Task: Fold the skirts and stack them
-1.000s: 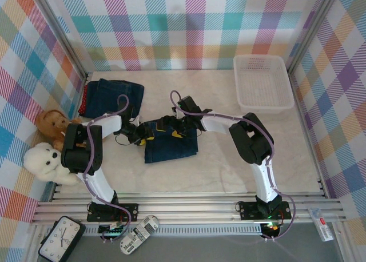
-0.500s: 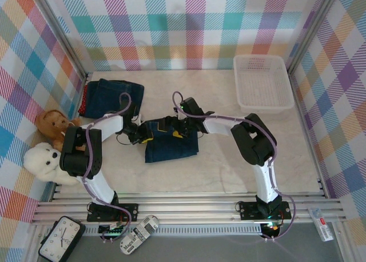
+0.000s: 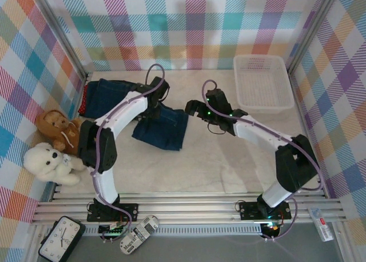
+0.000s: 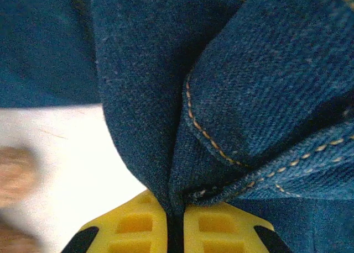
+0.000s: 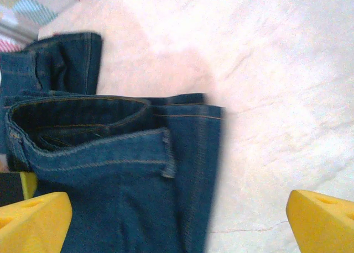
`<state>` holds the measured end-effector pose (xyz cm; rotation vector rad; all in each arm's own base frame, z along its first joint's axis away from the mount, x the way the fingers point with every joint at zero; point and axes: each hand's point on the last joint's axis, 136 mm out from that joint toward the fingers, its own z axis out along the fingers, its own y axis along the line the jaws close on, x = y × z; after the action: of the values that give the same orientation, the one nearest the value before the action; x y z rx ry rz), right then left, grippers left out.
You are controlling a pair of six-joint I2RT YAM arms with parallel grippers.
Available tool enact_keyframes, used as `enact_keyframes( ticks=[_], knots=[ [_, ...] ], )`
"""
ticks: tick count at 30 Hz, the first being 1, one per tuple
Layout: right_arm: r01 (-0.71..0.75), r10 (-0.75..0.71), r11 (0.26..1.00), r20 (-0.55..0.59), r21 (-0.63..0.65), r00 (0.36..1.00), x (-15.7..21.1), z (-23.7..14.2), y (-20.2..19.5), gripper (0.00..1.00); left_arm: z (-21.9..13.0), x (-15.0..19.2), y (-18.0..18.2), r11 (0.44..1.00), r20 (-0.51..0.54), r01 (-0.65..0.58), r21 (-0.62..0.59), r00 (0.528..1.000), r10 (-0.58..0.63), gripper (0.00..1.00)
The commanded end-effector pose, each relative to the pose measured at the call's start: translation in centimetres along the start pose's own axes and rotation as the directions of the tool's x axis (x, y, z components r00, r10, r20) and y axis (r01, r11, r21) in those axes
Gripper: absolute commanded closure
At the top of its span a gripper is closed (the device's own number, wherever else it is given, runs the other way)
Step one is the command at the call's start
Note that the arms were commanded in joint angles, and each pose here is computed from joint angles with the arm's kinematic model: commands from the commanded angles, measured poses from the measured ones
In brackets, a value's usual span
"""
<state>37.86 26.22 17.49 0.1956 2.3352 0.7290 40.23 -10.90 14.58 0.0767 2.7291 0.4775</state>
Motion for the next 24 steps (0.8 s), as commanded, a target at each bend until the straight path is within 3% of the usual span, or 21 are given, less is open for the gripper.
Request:
enact_keyframes(
  ticks=[1, 9, 15, 20, 24],
  knots=[
    [0.029, -0.032, 0.993, 0.025, 0.119, 0.999, 0.3, -0.8, -3.0, 0.01, -1.7, -2.1, 6.2, 0.926, -0.030, -0.175, -0.334, 0.984, 0.175, 1.00],
    [0.001, -0.007, 0.989, 0.035, 0.146, 0.999, 0.4, -1.3, -4.1, 0.01, -3.4, -9.1, 11.6, 0.953, 0.050, -0.165, -0.255, 0.982, 0.183, 1.00],
    [0.034, -0.035, 0.988, 0.003, 0.149, 0.999, 0.1, -1.7, -3.7, 0.01, -3.1, -11.3, 16.0, 0.990, 0.139, -0.138, -0.010, 0.981, 0.138, 1.00],
    [0.055, -0.052, 0.984, -0.020, 0.172, 0.998, 0.1, -2.4, -3.8, 0.01, 1.5, -11.4, 21.3, 0.985, 0.144, 0.016, 0.173, 0.989, -0.042, 1.00],
    [0.065, -0.061, 0.976, -0.022, 0.210, 0.998, 0.1, -3.4, -4.4, 0.01, 5.8, -10.9, 21.5, 0.953, 0.105, 0.032, 0.300, 0.992, -0.067, 1.00]
  ],
)
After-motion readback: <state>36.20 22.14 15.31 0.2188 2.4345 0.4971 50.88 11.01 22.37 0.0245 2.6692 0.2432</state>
